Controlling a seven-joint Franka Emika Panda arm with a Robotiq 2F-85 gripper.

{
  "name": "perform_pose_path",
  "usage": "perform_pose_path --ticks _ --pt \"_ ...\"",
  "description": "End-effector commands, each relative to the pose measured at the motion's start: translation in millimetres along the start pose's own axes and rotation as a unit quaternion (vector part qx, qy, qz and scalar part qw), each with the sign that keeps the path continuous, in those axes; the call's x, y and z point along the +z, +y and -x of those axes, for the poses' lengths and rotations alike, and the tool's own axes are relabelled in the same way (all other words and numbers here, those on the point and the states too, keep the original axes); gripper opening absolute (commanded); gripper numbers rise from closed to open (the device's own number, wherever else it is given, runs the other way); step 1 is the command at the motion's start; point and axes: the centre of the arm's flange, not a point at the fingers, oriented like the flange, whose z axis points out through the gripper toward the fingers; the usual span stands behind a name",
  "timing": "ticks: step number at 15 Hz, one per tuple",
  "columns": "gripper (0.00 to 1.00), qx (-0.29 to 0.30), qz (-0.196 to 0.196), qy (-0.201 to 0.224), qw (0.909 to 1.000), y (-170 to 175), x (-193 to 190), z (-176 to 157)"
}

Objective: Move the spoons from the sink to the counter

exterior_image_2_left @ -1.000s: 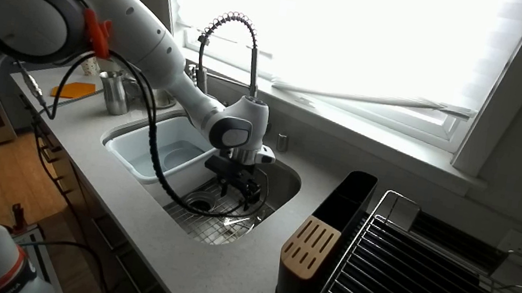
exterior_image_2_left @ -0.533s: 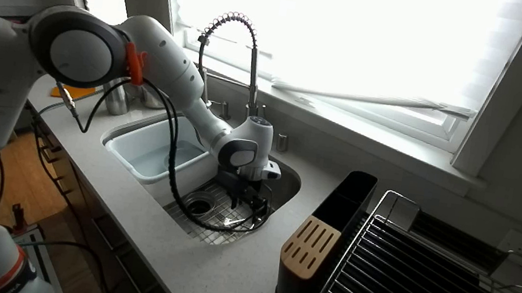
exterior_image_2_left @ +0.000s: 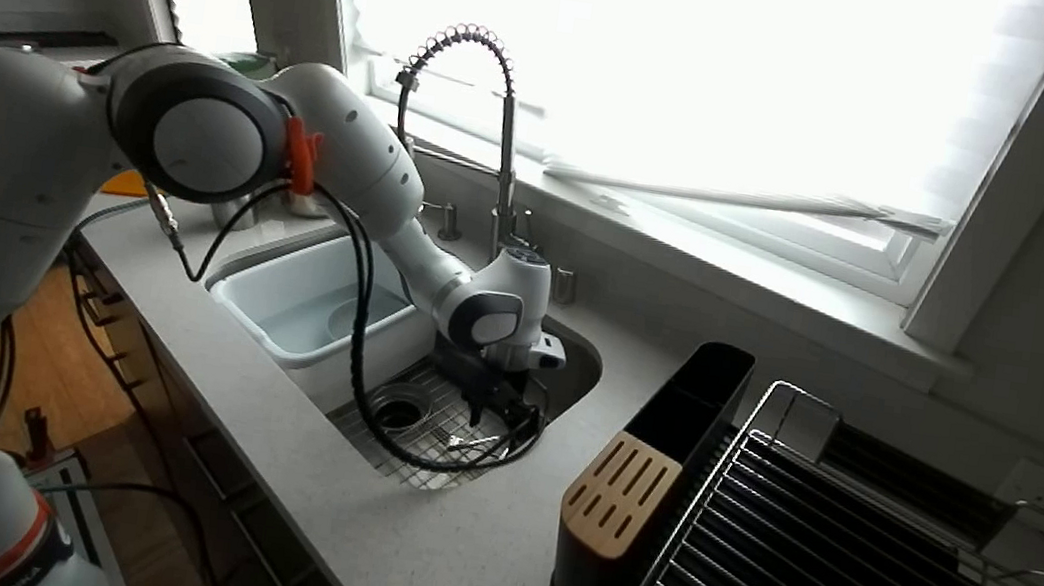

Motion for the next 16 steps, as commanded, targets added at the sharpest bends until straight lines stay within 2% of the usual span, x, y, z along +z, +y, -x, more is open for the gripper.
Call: perform_pose_path --ticks 1,8,16 --pt "1.00 0.013 0.015 -0.010 0.9998 -6 15 -12" --pt "1.00 0.012 0.025 -0.022 0.9994 -28 22 -20" --pt "1.00 -0.025 0.047 -0.036 0.9979 -20 42 -24"
